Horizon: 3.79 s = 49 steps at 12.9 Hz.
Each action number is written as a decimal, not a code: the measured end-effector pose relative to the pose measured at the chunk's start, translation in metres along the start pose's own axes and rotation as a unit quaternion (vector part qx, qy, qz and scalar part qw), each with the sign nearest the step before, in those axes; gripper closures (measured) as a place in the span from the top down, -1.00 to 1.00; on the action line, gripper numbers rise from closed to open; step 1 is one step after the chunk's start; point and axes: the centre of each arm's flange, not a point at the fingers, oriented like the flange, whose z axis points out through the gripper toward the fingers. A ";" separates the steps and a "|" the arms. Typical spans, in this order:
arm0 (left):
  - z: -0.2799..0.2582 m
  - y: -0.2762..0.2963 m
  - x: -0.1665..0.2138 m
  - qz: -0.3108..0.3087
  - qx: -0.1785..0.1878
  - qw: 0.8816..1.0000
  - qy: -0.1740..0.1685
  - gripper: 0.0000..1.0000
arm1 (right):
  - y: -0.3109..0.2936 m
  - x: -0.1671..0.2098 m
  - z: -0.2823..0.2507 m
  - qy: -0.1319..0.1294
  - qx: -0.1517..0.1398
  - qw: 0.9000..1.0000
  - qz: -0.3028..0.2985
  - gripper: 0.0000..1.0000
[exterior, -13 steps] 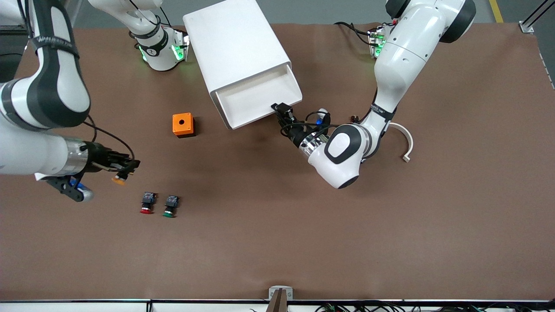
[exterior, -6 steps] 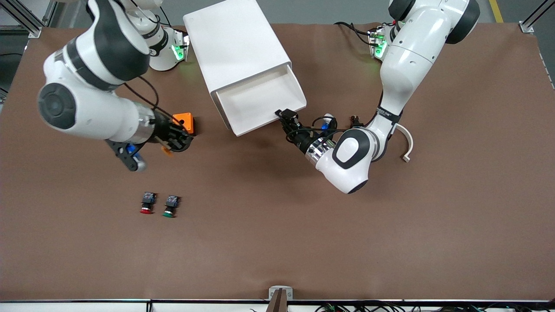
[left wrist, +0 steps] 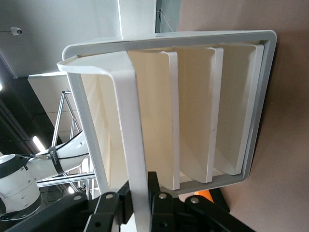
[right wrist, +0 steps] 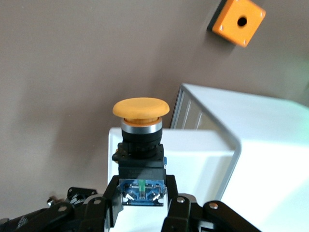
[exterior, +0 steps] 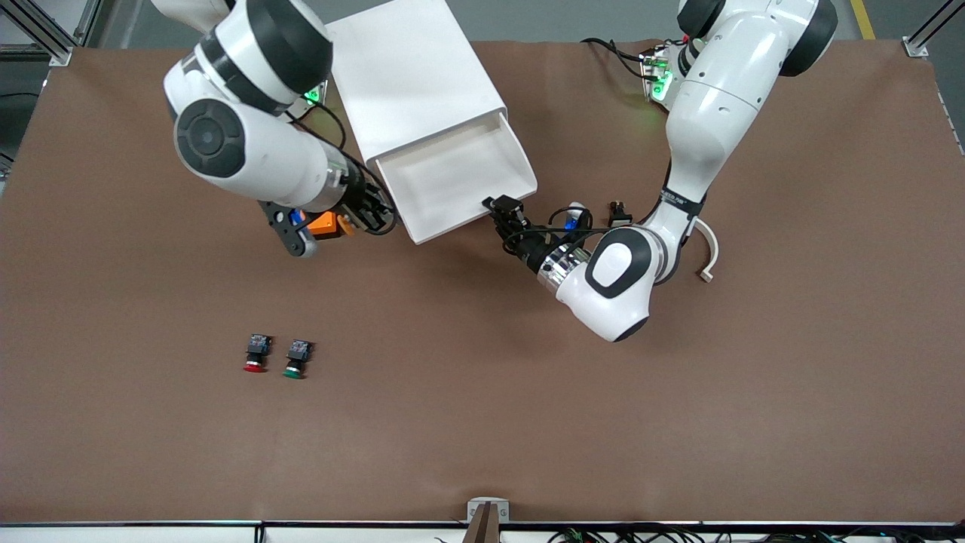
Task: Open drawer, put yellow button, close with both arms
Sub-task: 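Carry the yellow button over the open drawer with the right gripper, then open the right gripper to drop the yellow button into the drawer, then withdraw the right gripper from the drawer while the left gripper releases the drawer, then move the left gripper to the drawer front and push it inward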
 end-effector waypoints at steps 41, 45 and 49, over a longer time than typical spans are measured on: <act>-0.108 -0.067 -0.020 0.541 -0.313 0.716 0.311 0.99 | 0.126 0.272 -0.183 0.199 0.008 0.869 -0.454 1.00; -0.090 -0.108 -0.038 0.617 -0.321 0.620 0.364 0.99 | 0.159 0.256 -0.198 0.213 0.004 0.864 -0.456 1.00; -0.029 -0.111 -0.060 0.626 -0.322 0.534 0.469 0.99 | 0.184 0.237 -0.215 0.218 0.009 0.862 -0.457 1.00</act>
